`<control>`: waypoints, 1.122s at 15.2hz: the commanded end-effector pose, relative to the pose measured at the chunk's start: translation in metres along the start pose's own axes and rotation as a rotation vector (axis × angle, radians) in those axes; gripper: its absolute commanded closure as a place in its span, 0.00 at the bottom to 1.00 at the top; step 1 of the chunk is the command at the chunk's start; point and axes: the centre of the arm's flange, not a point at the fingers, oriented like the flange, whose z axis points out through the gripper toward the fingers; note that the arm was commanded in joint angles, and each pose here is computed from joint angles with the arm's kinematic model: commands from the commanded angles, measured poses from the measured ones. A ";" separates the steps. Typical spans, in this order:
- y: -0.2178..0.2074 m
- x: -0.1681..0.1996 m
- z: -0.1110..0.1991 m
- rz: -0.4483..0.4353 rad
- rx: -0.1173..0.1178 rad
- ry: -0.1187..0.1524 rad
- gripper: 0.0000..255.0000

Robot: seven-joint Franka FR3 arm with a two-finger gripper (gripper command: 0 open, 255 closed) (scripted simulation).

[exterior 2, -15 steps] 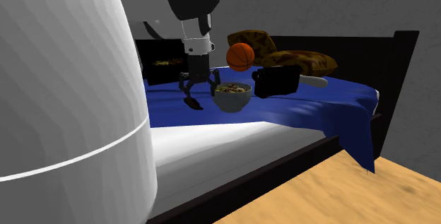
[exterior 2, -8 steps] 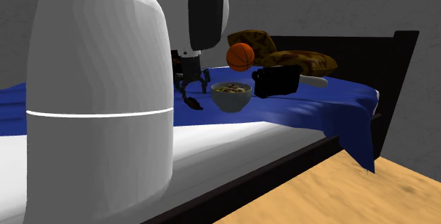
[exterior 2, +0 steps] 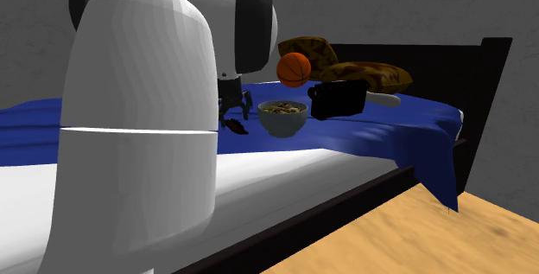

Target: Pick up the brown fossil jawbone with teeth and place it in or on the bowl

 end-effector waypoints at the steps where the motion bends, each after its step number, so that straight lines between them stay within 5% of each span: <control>1: -0.001 0.000 0.014 0.000 0.000 0.000 0.00; 9: -0.001 0.000 0.014 0.000 0.000 0.000 0.00; 10: -0.001 0.000 0.014 0.000 0.000 0.000 1.00; 17: -0.001 0.000 0.014 0.000 0.000 0.000 1.00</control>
